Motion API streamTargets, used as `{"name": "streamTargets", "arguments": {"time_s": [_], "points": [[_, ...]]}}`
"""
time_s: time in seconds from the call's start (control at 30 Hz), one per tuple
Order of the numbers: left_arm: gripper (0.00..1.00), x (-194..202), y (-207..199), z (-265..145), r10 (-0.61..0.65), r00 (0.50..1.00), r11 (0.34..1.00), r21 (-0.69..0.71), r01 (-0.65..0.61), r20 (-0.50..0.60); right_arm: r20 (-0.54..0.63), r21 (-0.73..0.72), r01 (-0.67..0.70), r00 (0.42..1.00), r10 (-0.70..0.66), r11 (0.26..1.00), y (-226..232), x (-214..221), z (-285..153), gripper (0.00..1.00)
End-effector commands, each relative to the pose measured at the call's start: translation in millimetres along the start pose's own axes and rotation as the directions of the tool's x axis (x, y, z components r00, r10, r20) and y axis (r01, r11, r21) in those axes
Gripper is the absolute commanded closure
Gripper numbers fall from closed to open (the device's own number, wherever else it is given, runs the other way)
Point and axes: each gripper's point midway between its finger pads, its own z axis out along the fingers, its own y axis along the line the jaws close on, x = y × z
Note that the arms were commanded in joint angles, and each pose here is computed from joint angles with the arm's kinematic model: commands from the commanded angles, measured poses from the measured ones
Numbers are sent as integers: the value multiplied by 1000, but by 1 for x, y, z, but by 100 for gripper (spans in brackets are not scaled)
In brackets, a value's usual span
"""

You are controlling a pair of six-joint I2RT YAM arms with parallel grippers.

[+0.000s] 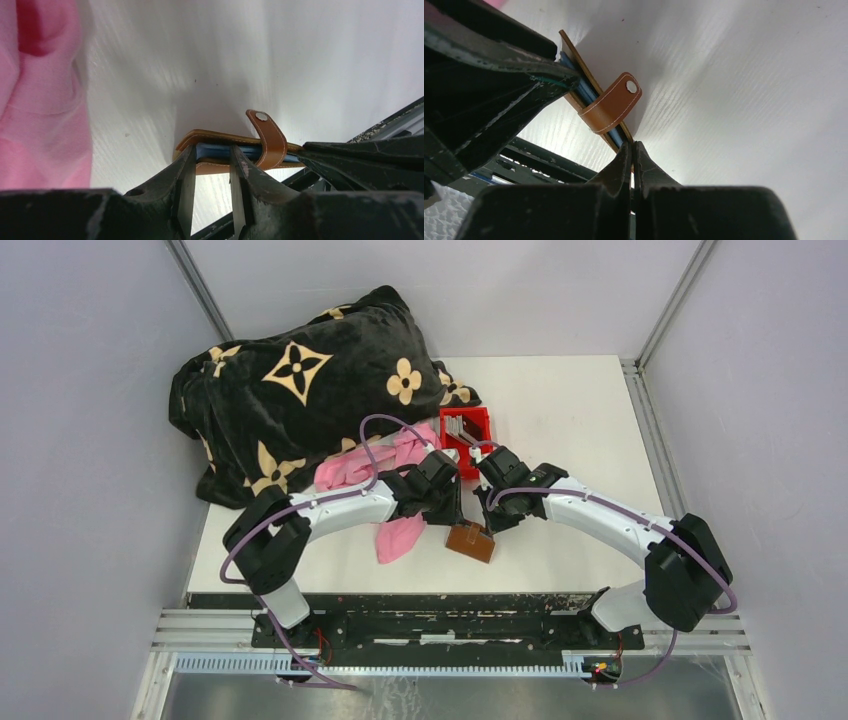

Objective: Put the credit cards into the card holder
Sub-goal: Open the card holder at the center of the board.

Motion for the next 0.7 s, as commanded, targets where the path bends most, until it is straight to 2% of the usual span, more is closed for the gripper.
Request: {"name": "streamTargets", "arguments": {"time_s": [0.0, 0.67], "points": [[65, 0, -21, -21, -33, 999, 996, 79, 35, -20, 107, 9, 14, 994, -14, 1000, 4, -32, -6, 99], [70, 31, -10, -31, -81, 994, 989, 121, 89, -71, 174, 19, 16, 985, -19, 1000, 11, -69, -14, 99]]}}
